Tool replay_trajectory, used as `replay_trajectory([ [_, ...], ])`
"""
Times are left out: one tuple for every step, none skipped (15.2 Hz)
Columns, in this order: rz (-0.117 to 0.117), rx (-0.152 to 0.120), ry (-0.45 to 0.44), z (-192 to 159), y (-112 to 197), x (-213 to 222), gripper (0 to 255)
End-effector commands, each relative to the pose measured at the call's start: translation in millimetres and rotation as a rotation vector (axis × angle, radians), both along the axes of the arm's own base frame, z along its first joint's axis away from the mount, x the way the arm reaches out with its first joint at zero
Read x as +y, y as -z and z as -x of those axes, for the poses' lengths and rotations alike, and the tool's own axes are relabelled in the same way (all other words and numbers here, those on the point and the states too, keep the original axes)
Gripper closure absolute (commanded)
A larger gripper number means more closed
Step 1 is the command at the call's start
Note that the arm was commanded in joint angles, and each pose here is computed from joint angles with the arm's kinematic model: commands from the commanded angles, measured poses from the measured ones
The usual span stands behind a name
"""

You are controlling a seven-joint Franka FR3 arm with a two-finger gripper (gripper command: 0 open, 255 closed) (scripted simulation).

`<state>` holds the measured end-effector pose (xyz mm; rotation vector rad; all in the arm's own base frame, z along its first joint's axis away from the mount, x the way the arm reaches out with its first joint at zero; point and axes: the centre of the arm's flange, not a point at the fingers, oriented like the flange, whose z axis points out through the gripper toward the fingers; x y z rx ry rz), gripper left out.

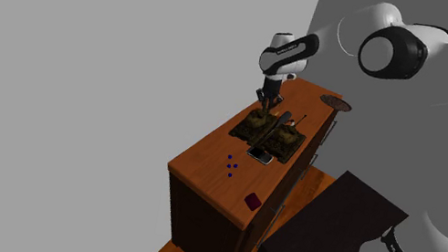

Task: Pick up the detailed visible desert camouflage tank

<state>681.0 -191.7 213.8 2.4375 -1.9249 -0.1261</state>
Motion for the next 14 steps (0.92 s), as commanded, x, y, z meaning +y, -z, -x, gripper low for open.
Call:
replay_trajectory([
  [0.001, -0.001, 0.0, 0, -12, 0, 255],
  [0.001, -0.001, 0.0, 0, -17, 0, 255],
  [0.001, -0.001, 0.0, 0, -22, 0, 255],
  [0.001, -0.001, 0.0, 0, -28, 0, 255],
  [0.001, -0.001, 0.0, 0, -33, 0, 255],
  [0.001, -0.001, 0.0, 0, -38, 0, 255],
  [0.001, -0.001, 0.0, 0, -43, 0, 255],
  [0.001, -0.001, 0.0, 0, -49, 0, 255],
  [0.001, -0.001, 0.0, 0, -54, 0, 255],
  [0.001, -0.001, 0.0, 0, -59, 0, 255],
  [0.001, -0.001, 0.0, 0, -65, 0, 255],
  [0.001, -0.001, 0.0, 0, -70, 0, 255],
  [0.001, -0.001, 0.0, 0, -71, 0, 255],
  [0.001, -0.001, 0.0, 0, -71, 0, 255],
])
